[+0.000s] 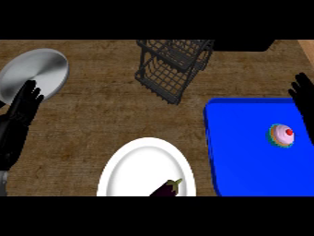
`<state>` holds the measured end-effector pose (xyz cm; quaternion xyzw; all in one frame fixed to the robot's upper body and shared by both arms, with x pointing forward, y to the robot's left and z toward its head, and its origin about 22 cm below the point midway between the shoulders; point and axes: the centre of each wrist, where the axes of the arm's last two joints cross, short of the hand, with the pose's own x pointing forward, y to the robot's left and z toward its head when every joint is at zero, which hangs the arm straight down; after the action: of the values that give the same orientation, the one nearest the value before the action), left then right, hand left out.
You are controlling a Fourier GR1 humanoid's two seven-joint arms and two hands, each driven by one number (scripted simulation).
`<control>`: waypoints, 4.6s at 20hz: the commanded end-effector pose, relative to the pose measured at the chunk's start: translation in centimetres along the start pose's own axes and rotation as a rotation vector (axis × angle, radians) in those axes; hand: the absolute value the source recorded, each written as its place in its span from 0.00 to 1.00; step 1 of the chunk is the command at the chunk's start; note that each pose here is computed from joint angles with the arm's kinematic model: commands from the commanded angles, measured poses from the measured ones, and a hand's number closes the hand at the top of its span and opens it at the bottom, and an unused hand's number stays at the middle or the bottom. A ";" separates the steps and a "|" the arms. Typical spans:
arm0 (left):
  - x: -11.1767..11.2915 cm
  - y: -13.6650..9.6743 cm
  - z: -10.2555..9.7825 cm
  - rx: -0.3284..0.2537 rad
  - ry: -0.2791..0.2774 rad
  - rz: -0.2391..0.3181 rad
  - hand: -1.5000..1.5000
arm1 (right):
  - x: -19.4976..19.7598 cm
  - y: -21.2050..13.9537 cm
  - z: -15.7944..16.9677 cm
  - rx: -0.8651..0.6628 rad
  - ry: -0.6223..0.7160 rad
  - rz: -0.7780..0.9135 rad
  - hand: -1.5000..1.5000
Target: Pick the cupcake from the tray and place it in the tiered basket
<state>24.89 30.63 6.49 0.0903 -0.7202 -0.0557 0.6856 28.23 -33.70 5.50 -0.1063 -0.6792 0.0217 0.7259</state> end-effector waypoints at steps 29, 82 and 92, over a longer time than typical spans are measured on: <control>-9.1 3.2 4.0 0.021 0.424 -0.028 0.50 | 3.5 -11.7 -0.1 0.340 0.221 0.337 0.00; -9.5 4.5 3.7 0.042 0.414 -0.033 0.50 | -3.9 -6.3 -1.4 0.490 0.497 0.341 0.00; -8.6 3.6 2.4 0.043 0.425 -0.029 0.50 | -3.3 -3.4 -3.6 0.517 0.497 0.358 0.00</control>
<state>22.09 35.86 -1.24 0.1308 -0.5732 -0.0321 0.8083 29.72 -40.58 2.79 -0.0536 -0.4243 0.2813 0.8590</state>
